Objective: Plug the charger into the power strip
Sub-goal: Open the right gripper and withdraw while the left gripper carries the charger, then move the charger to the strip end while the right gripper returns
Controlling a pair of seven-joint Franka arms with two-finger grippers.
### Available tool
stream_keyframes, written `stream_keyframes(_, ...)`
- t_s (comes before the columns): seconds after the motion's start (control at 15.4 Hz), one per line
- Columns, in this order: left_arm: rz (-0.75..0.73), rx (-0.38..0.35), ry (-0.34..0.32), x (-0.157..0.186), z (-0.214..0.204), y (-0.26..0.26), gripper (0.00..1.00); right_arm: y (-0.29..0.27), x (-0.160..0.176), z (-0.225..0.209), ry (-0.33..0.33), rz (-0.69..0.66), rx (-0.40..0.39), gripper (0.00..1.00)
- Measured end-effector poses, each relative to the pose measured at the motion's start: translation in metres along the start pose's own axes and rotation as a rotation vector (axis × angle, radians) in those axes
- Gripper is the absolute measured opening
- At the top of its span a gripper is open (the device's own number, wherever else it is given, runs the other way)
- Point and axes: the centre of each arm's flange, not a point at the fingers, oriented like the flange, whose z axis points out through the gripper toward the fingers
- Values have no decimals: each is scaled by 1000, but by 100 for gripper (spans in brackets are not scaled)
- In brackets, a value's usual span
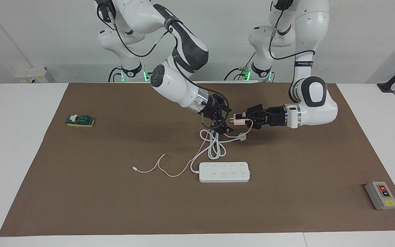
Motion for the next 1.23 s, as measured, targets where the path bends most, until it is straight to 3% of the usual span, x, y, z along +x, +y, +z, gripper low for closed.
stream_keyframes(0.26,144,267,-28,16,-42,33,30,-30,22,-51,-2,36,50,100)
stream_keyframes(0.58,291,564,-107,31,-65,63,30,-55,59,-150,89,-43,57,100)
stream_keyframes(0.78,403,748,-170,38,-53,69,30,-59,84,-198,150,-168,27,100)
stream_keyframes(0.91,509,827,-223,41,-30,74,30,-58,101,-225,202,-282,-7,100)
stream_keyframes(1.04,605,898,-305,42,-7,77,30,-54,111,-246,256,-408,-46,100)
stream_keyframes(1.23,796,1061,-452,44,15,83,30,-45,120,-274,342,-616,-109,100)
